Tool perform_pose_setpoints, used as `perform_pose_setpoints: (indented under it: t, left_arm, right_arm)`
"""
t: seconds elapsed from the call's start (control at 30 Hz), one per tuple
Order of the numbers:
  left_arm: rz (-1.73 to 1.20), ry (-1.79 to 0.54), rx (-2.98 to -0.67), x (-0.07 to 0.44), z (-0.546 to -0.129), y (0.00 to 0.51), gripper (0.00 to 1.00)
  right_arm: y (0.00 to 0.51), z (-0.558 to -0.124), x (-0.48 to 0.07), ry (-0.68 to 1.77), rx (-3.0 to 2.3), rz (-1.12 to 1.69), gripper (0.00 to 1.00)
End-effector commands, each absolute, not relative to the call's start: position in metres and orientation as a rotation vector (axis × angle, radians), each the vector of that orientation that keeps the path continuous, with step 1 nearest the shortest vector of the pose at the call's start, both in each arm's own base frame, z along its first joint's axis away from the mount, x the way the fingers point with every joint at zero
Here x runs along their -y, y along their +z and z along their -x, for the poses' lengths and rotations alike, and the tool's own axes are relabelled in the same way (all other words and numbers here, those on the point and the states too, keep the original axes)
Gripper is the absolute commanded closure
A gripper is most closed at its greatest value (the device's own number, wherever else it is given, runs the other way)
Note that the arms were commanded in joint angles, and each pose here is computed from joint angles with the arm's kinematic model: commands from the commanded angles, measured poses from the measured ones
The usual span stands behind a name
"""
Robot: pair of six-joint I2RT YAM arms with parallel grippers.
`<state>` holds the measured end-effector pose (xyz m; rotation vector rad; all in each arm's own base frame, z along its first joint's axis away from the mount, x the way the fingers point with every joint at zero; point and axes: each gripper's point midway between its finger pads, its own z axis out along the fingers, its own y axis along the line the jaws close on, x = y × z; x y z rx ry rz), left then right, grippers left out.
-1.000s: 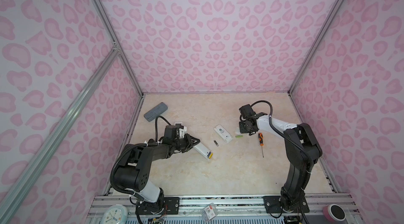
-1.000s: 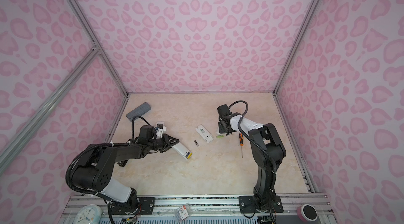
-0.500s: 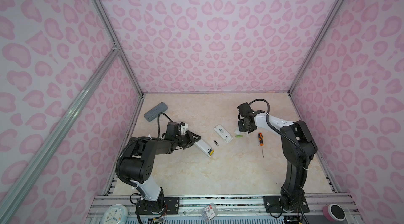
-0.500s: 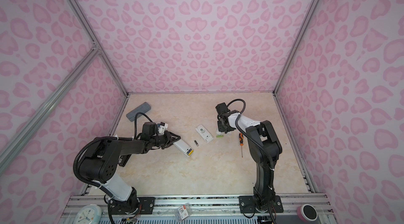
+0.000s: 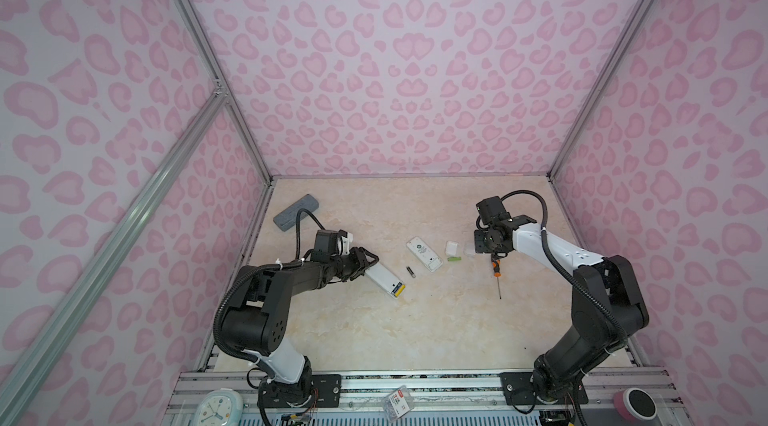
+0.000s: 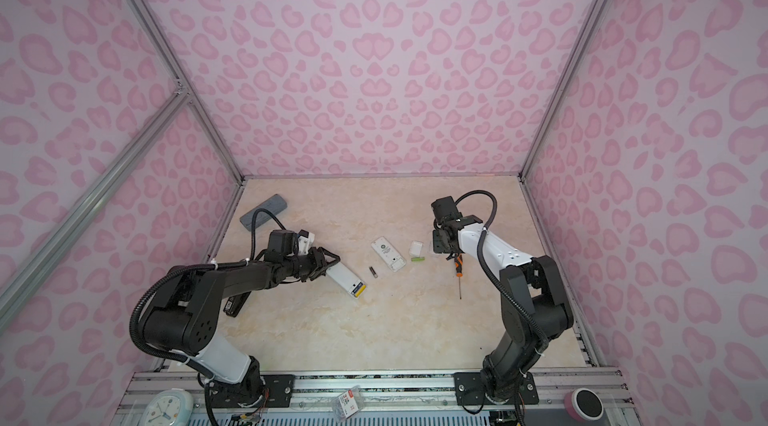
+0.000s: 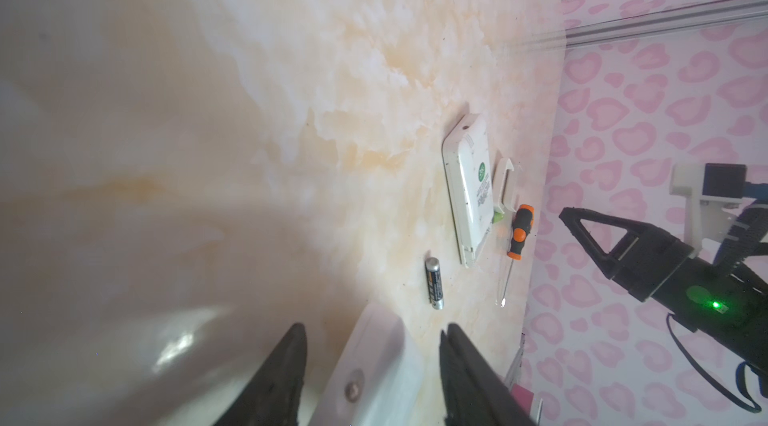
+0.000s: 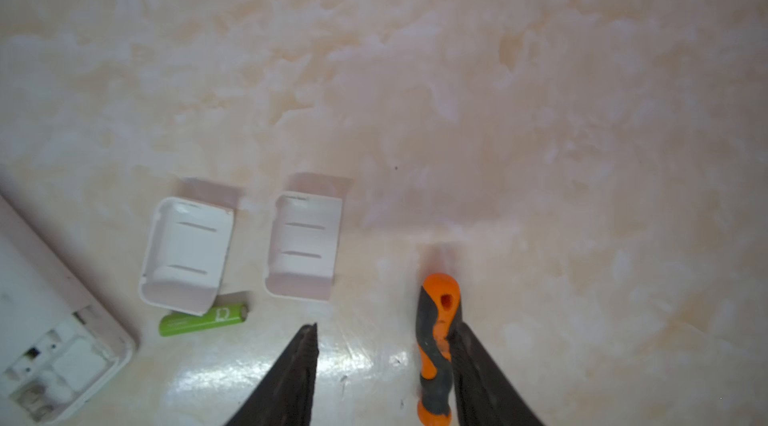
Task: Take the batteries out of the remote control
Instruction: 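Grasp the orange-handled screwdriver with the right gripper while the left holds the remote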
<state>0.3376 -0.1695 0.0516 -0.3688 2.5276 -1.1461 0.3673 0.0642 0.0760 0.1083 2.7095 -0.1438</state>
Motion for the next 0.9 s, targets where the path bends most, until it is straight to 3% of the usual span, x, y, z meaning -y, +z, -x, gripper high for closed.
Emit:
perform_pose_setpoints:
  t: [0.0,0.3,0.63,0.77,0.87]
  left_arm:
    - [0.315,-0.972,-2.599,0.154,-0.332,0.044,0.44]
    - [0.251,-0.743,-2.617,0.131,-0.339,0.061,0.41]
    - [0.21,-0.757,-2.566,0.133,-0.327,0.087,0.42]
    - [0.188,-0.769,-2.565,0.14,-0.32,0.09,0.43]
    - [0.163,-0.771,-2.557,0.147,-0.317,0.096,0.43]
  right_arm:
    - [0.061,-0.345,-0.047,-0.144,-2.78,-0.172,0.45]
    - [0.041,-0.324,-0.023,-0.083,-2.835,-0.278,0.4]
    - [0.01,-0.337,-0.037,0.044,-2.88,-0.285,0.4]
    - [0.003,-0.341,-0.046,0.108,-2.894,-0.295,0.48]
    - [0.007,-0.343,-0.049,0.141,-2.879,-0.296,0.68]
